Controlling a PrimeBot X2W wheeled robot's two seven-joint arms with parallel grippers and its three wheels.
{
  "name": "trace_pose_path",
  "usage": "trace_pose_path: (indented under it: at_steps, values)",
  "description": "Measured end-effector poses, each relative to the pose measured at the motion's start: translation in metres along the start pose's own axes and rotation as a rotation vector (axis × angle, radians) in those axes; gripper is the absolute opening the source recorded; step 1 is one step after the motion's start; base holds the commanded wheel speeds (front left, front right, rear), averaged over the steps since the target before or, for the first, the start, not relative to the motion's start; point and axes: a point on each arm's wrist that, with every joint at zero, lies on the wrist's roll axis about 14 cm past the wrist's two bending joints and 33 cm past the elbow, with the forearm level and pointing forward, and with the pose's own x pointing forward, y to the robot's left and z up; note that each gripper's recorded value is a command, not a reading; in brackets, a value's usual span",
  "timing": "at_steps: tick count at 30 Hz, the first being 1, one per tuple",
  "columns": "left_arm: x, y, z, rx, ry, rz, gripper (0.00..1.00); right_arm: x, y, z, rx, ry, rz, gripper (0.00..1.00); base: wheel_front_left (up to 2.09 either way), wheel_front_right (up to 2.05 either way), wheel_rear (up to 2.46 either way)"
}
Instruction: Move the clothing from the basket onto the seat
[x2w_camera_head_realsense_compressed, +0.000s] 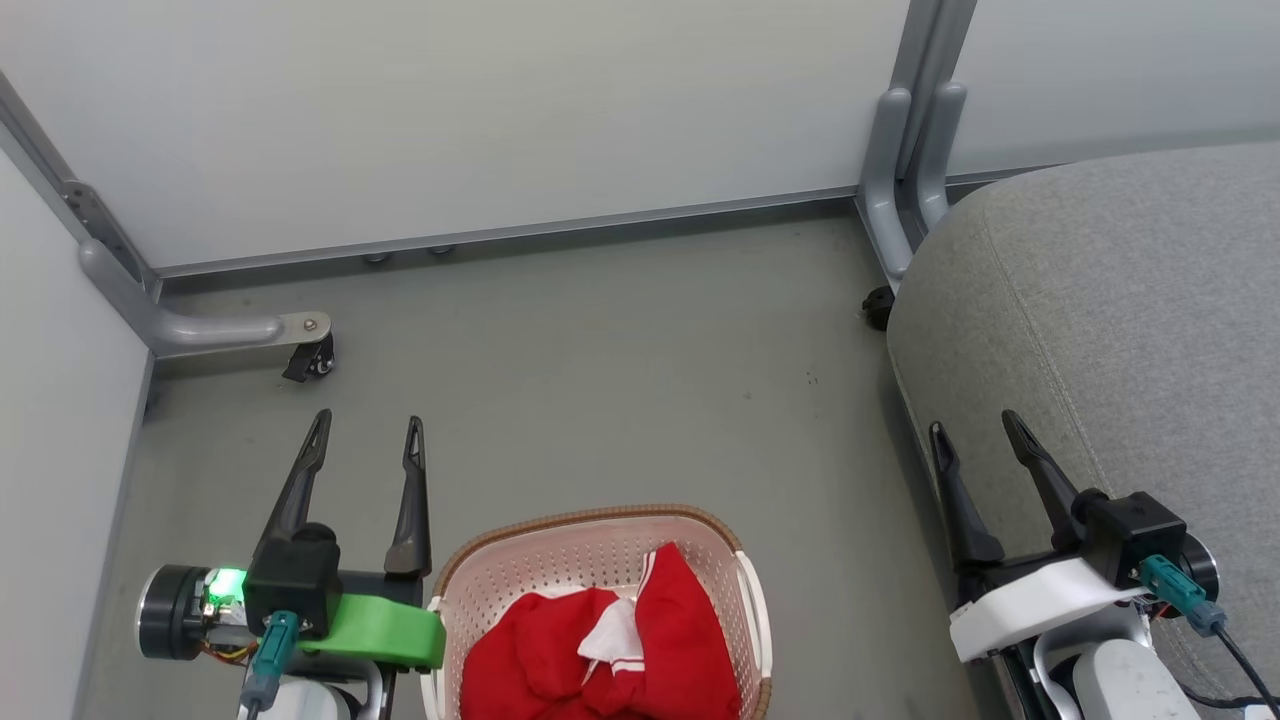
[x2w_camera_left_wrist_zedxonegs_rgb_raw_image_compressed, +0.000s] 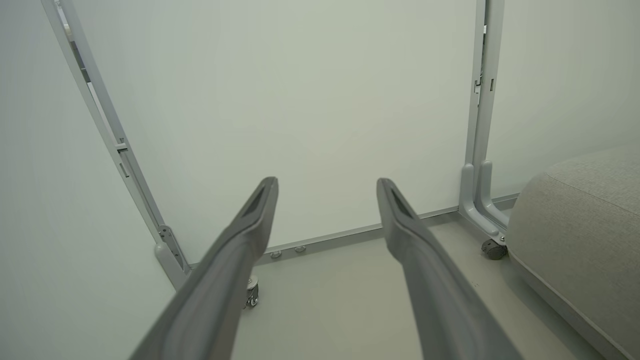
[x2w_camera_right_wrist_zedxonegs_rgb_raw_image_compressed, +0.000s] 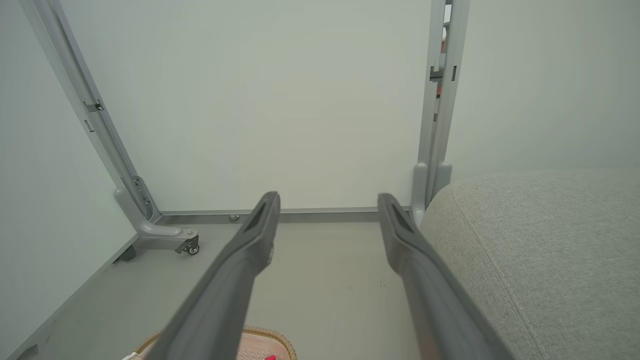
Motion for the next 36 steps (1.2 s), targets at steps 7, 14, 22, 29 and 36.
trace_pose_path:
  at_steps: [7, 14, 22, 29, 36]
  values:
    - [0.000, 0.001, -0.003, -0.001, 0.009, 0.002, 1.00, 0.001, -0.001, -0.002, -0.001, 0.007, -0.001, 1.00, 0.00, 0.00, 0.00]
    - [0.000, 0.001, -0.005, -0.002, 0.014, 0.002, 1.00, 0.000, -0.002, -0.003, -0.001, 0.011, -0.005, 1.00, 0.00, 0.00, 0.00]
    - [0.001, 0.000, -0.008, -0.006, 0.024, -0.006, 1.00, 0.001, -0.003, -0.006, 0.000, 0.018, -0.007, 1.00, 0.00, 0.00, 0.00]
    - [0.007, -0.008, -0.016, -0.021, 0.044, -0.038, 1.00, 0.004, -0.004, -0.004, -0.002, 0.010, -0.007, 1.00, 0.00, 0.00, 0.00]
    - [0.020, -0.024, -0.024, -0.036, 0.059, -0.093, 1.00, 0.003, -0.015, 0.000, -0.012, -0.001, -0.037, 1.00, 0.00, 0.00, 0.00]
